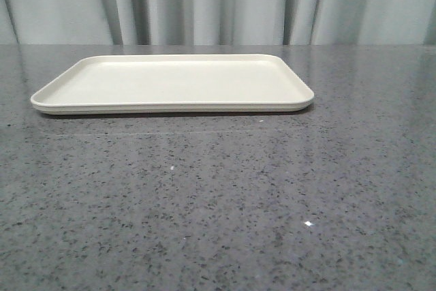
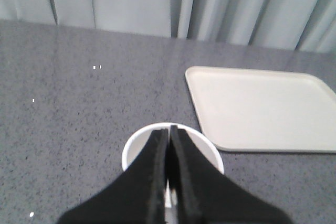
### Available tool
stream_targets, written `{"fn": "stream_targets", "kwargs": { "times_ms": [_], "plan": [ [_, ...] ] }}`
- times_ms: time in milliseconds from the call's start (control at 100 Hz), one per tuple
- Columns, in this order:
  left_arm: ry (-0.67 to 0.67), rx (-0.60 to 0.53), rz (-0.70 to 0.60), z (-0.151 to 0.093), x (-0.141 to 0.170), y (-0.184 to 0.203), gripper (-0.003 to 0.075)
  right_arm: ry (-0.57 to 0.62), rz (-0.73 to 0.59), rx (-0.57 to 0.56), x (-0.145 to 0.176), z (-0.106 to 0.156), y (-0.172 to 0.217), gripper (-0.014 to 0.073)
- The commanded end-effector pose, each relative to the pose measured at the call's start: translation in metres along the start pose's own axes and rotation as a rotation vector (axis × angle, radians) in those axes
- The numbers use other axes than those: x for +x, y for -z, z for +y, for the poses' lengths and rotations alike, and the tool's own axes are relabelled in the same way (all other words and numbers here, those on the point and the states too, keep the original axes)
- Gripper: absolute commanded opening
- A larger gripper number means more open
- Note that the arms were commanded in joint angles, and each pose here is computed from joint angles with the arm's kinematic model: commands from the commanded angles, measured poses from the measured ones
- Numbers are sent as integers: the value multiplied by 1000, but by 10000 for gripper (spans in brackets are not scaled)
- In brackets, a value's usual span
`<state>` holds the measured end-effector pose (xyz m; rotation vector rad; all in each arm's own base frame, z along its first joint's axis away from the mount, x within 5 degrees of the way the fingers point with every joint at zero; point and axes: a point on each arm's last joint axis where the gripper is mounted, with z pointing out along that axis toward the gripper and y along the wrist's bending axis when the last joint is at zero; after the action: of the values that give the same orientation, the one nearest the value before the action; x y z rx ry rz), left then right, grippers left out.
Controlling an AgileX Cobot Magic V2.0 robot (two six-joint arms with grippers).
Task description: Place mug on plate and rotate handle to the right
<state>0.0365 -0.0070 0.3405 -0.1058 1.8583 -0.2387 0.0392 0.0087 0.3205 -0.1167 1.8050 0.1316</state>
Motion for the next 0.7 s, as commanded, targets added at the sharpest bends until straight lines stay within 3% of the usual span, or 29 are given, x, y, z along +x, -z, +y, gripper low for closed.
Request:
{"fn": "stream_targets", "kwargs": {
  "times_ms": [0,210,340,690],
  "plan": [
    [15,-2,51,-6,-26,-3,-20,-18,-6,-9,-25,1,-3,-66],
    [16,-39,277,-12,-50,-18,-20,-19,149,-17,-50,2,-14,-66],
    [18,-46,313,-12,-54,-29,-20,-19,232,-21,-59,2,-23,-66],
    [-23,-45,343,-12,-53,-34,-20,-22,263,-20,-59,2,-32,-66]
  ]
}}
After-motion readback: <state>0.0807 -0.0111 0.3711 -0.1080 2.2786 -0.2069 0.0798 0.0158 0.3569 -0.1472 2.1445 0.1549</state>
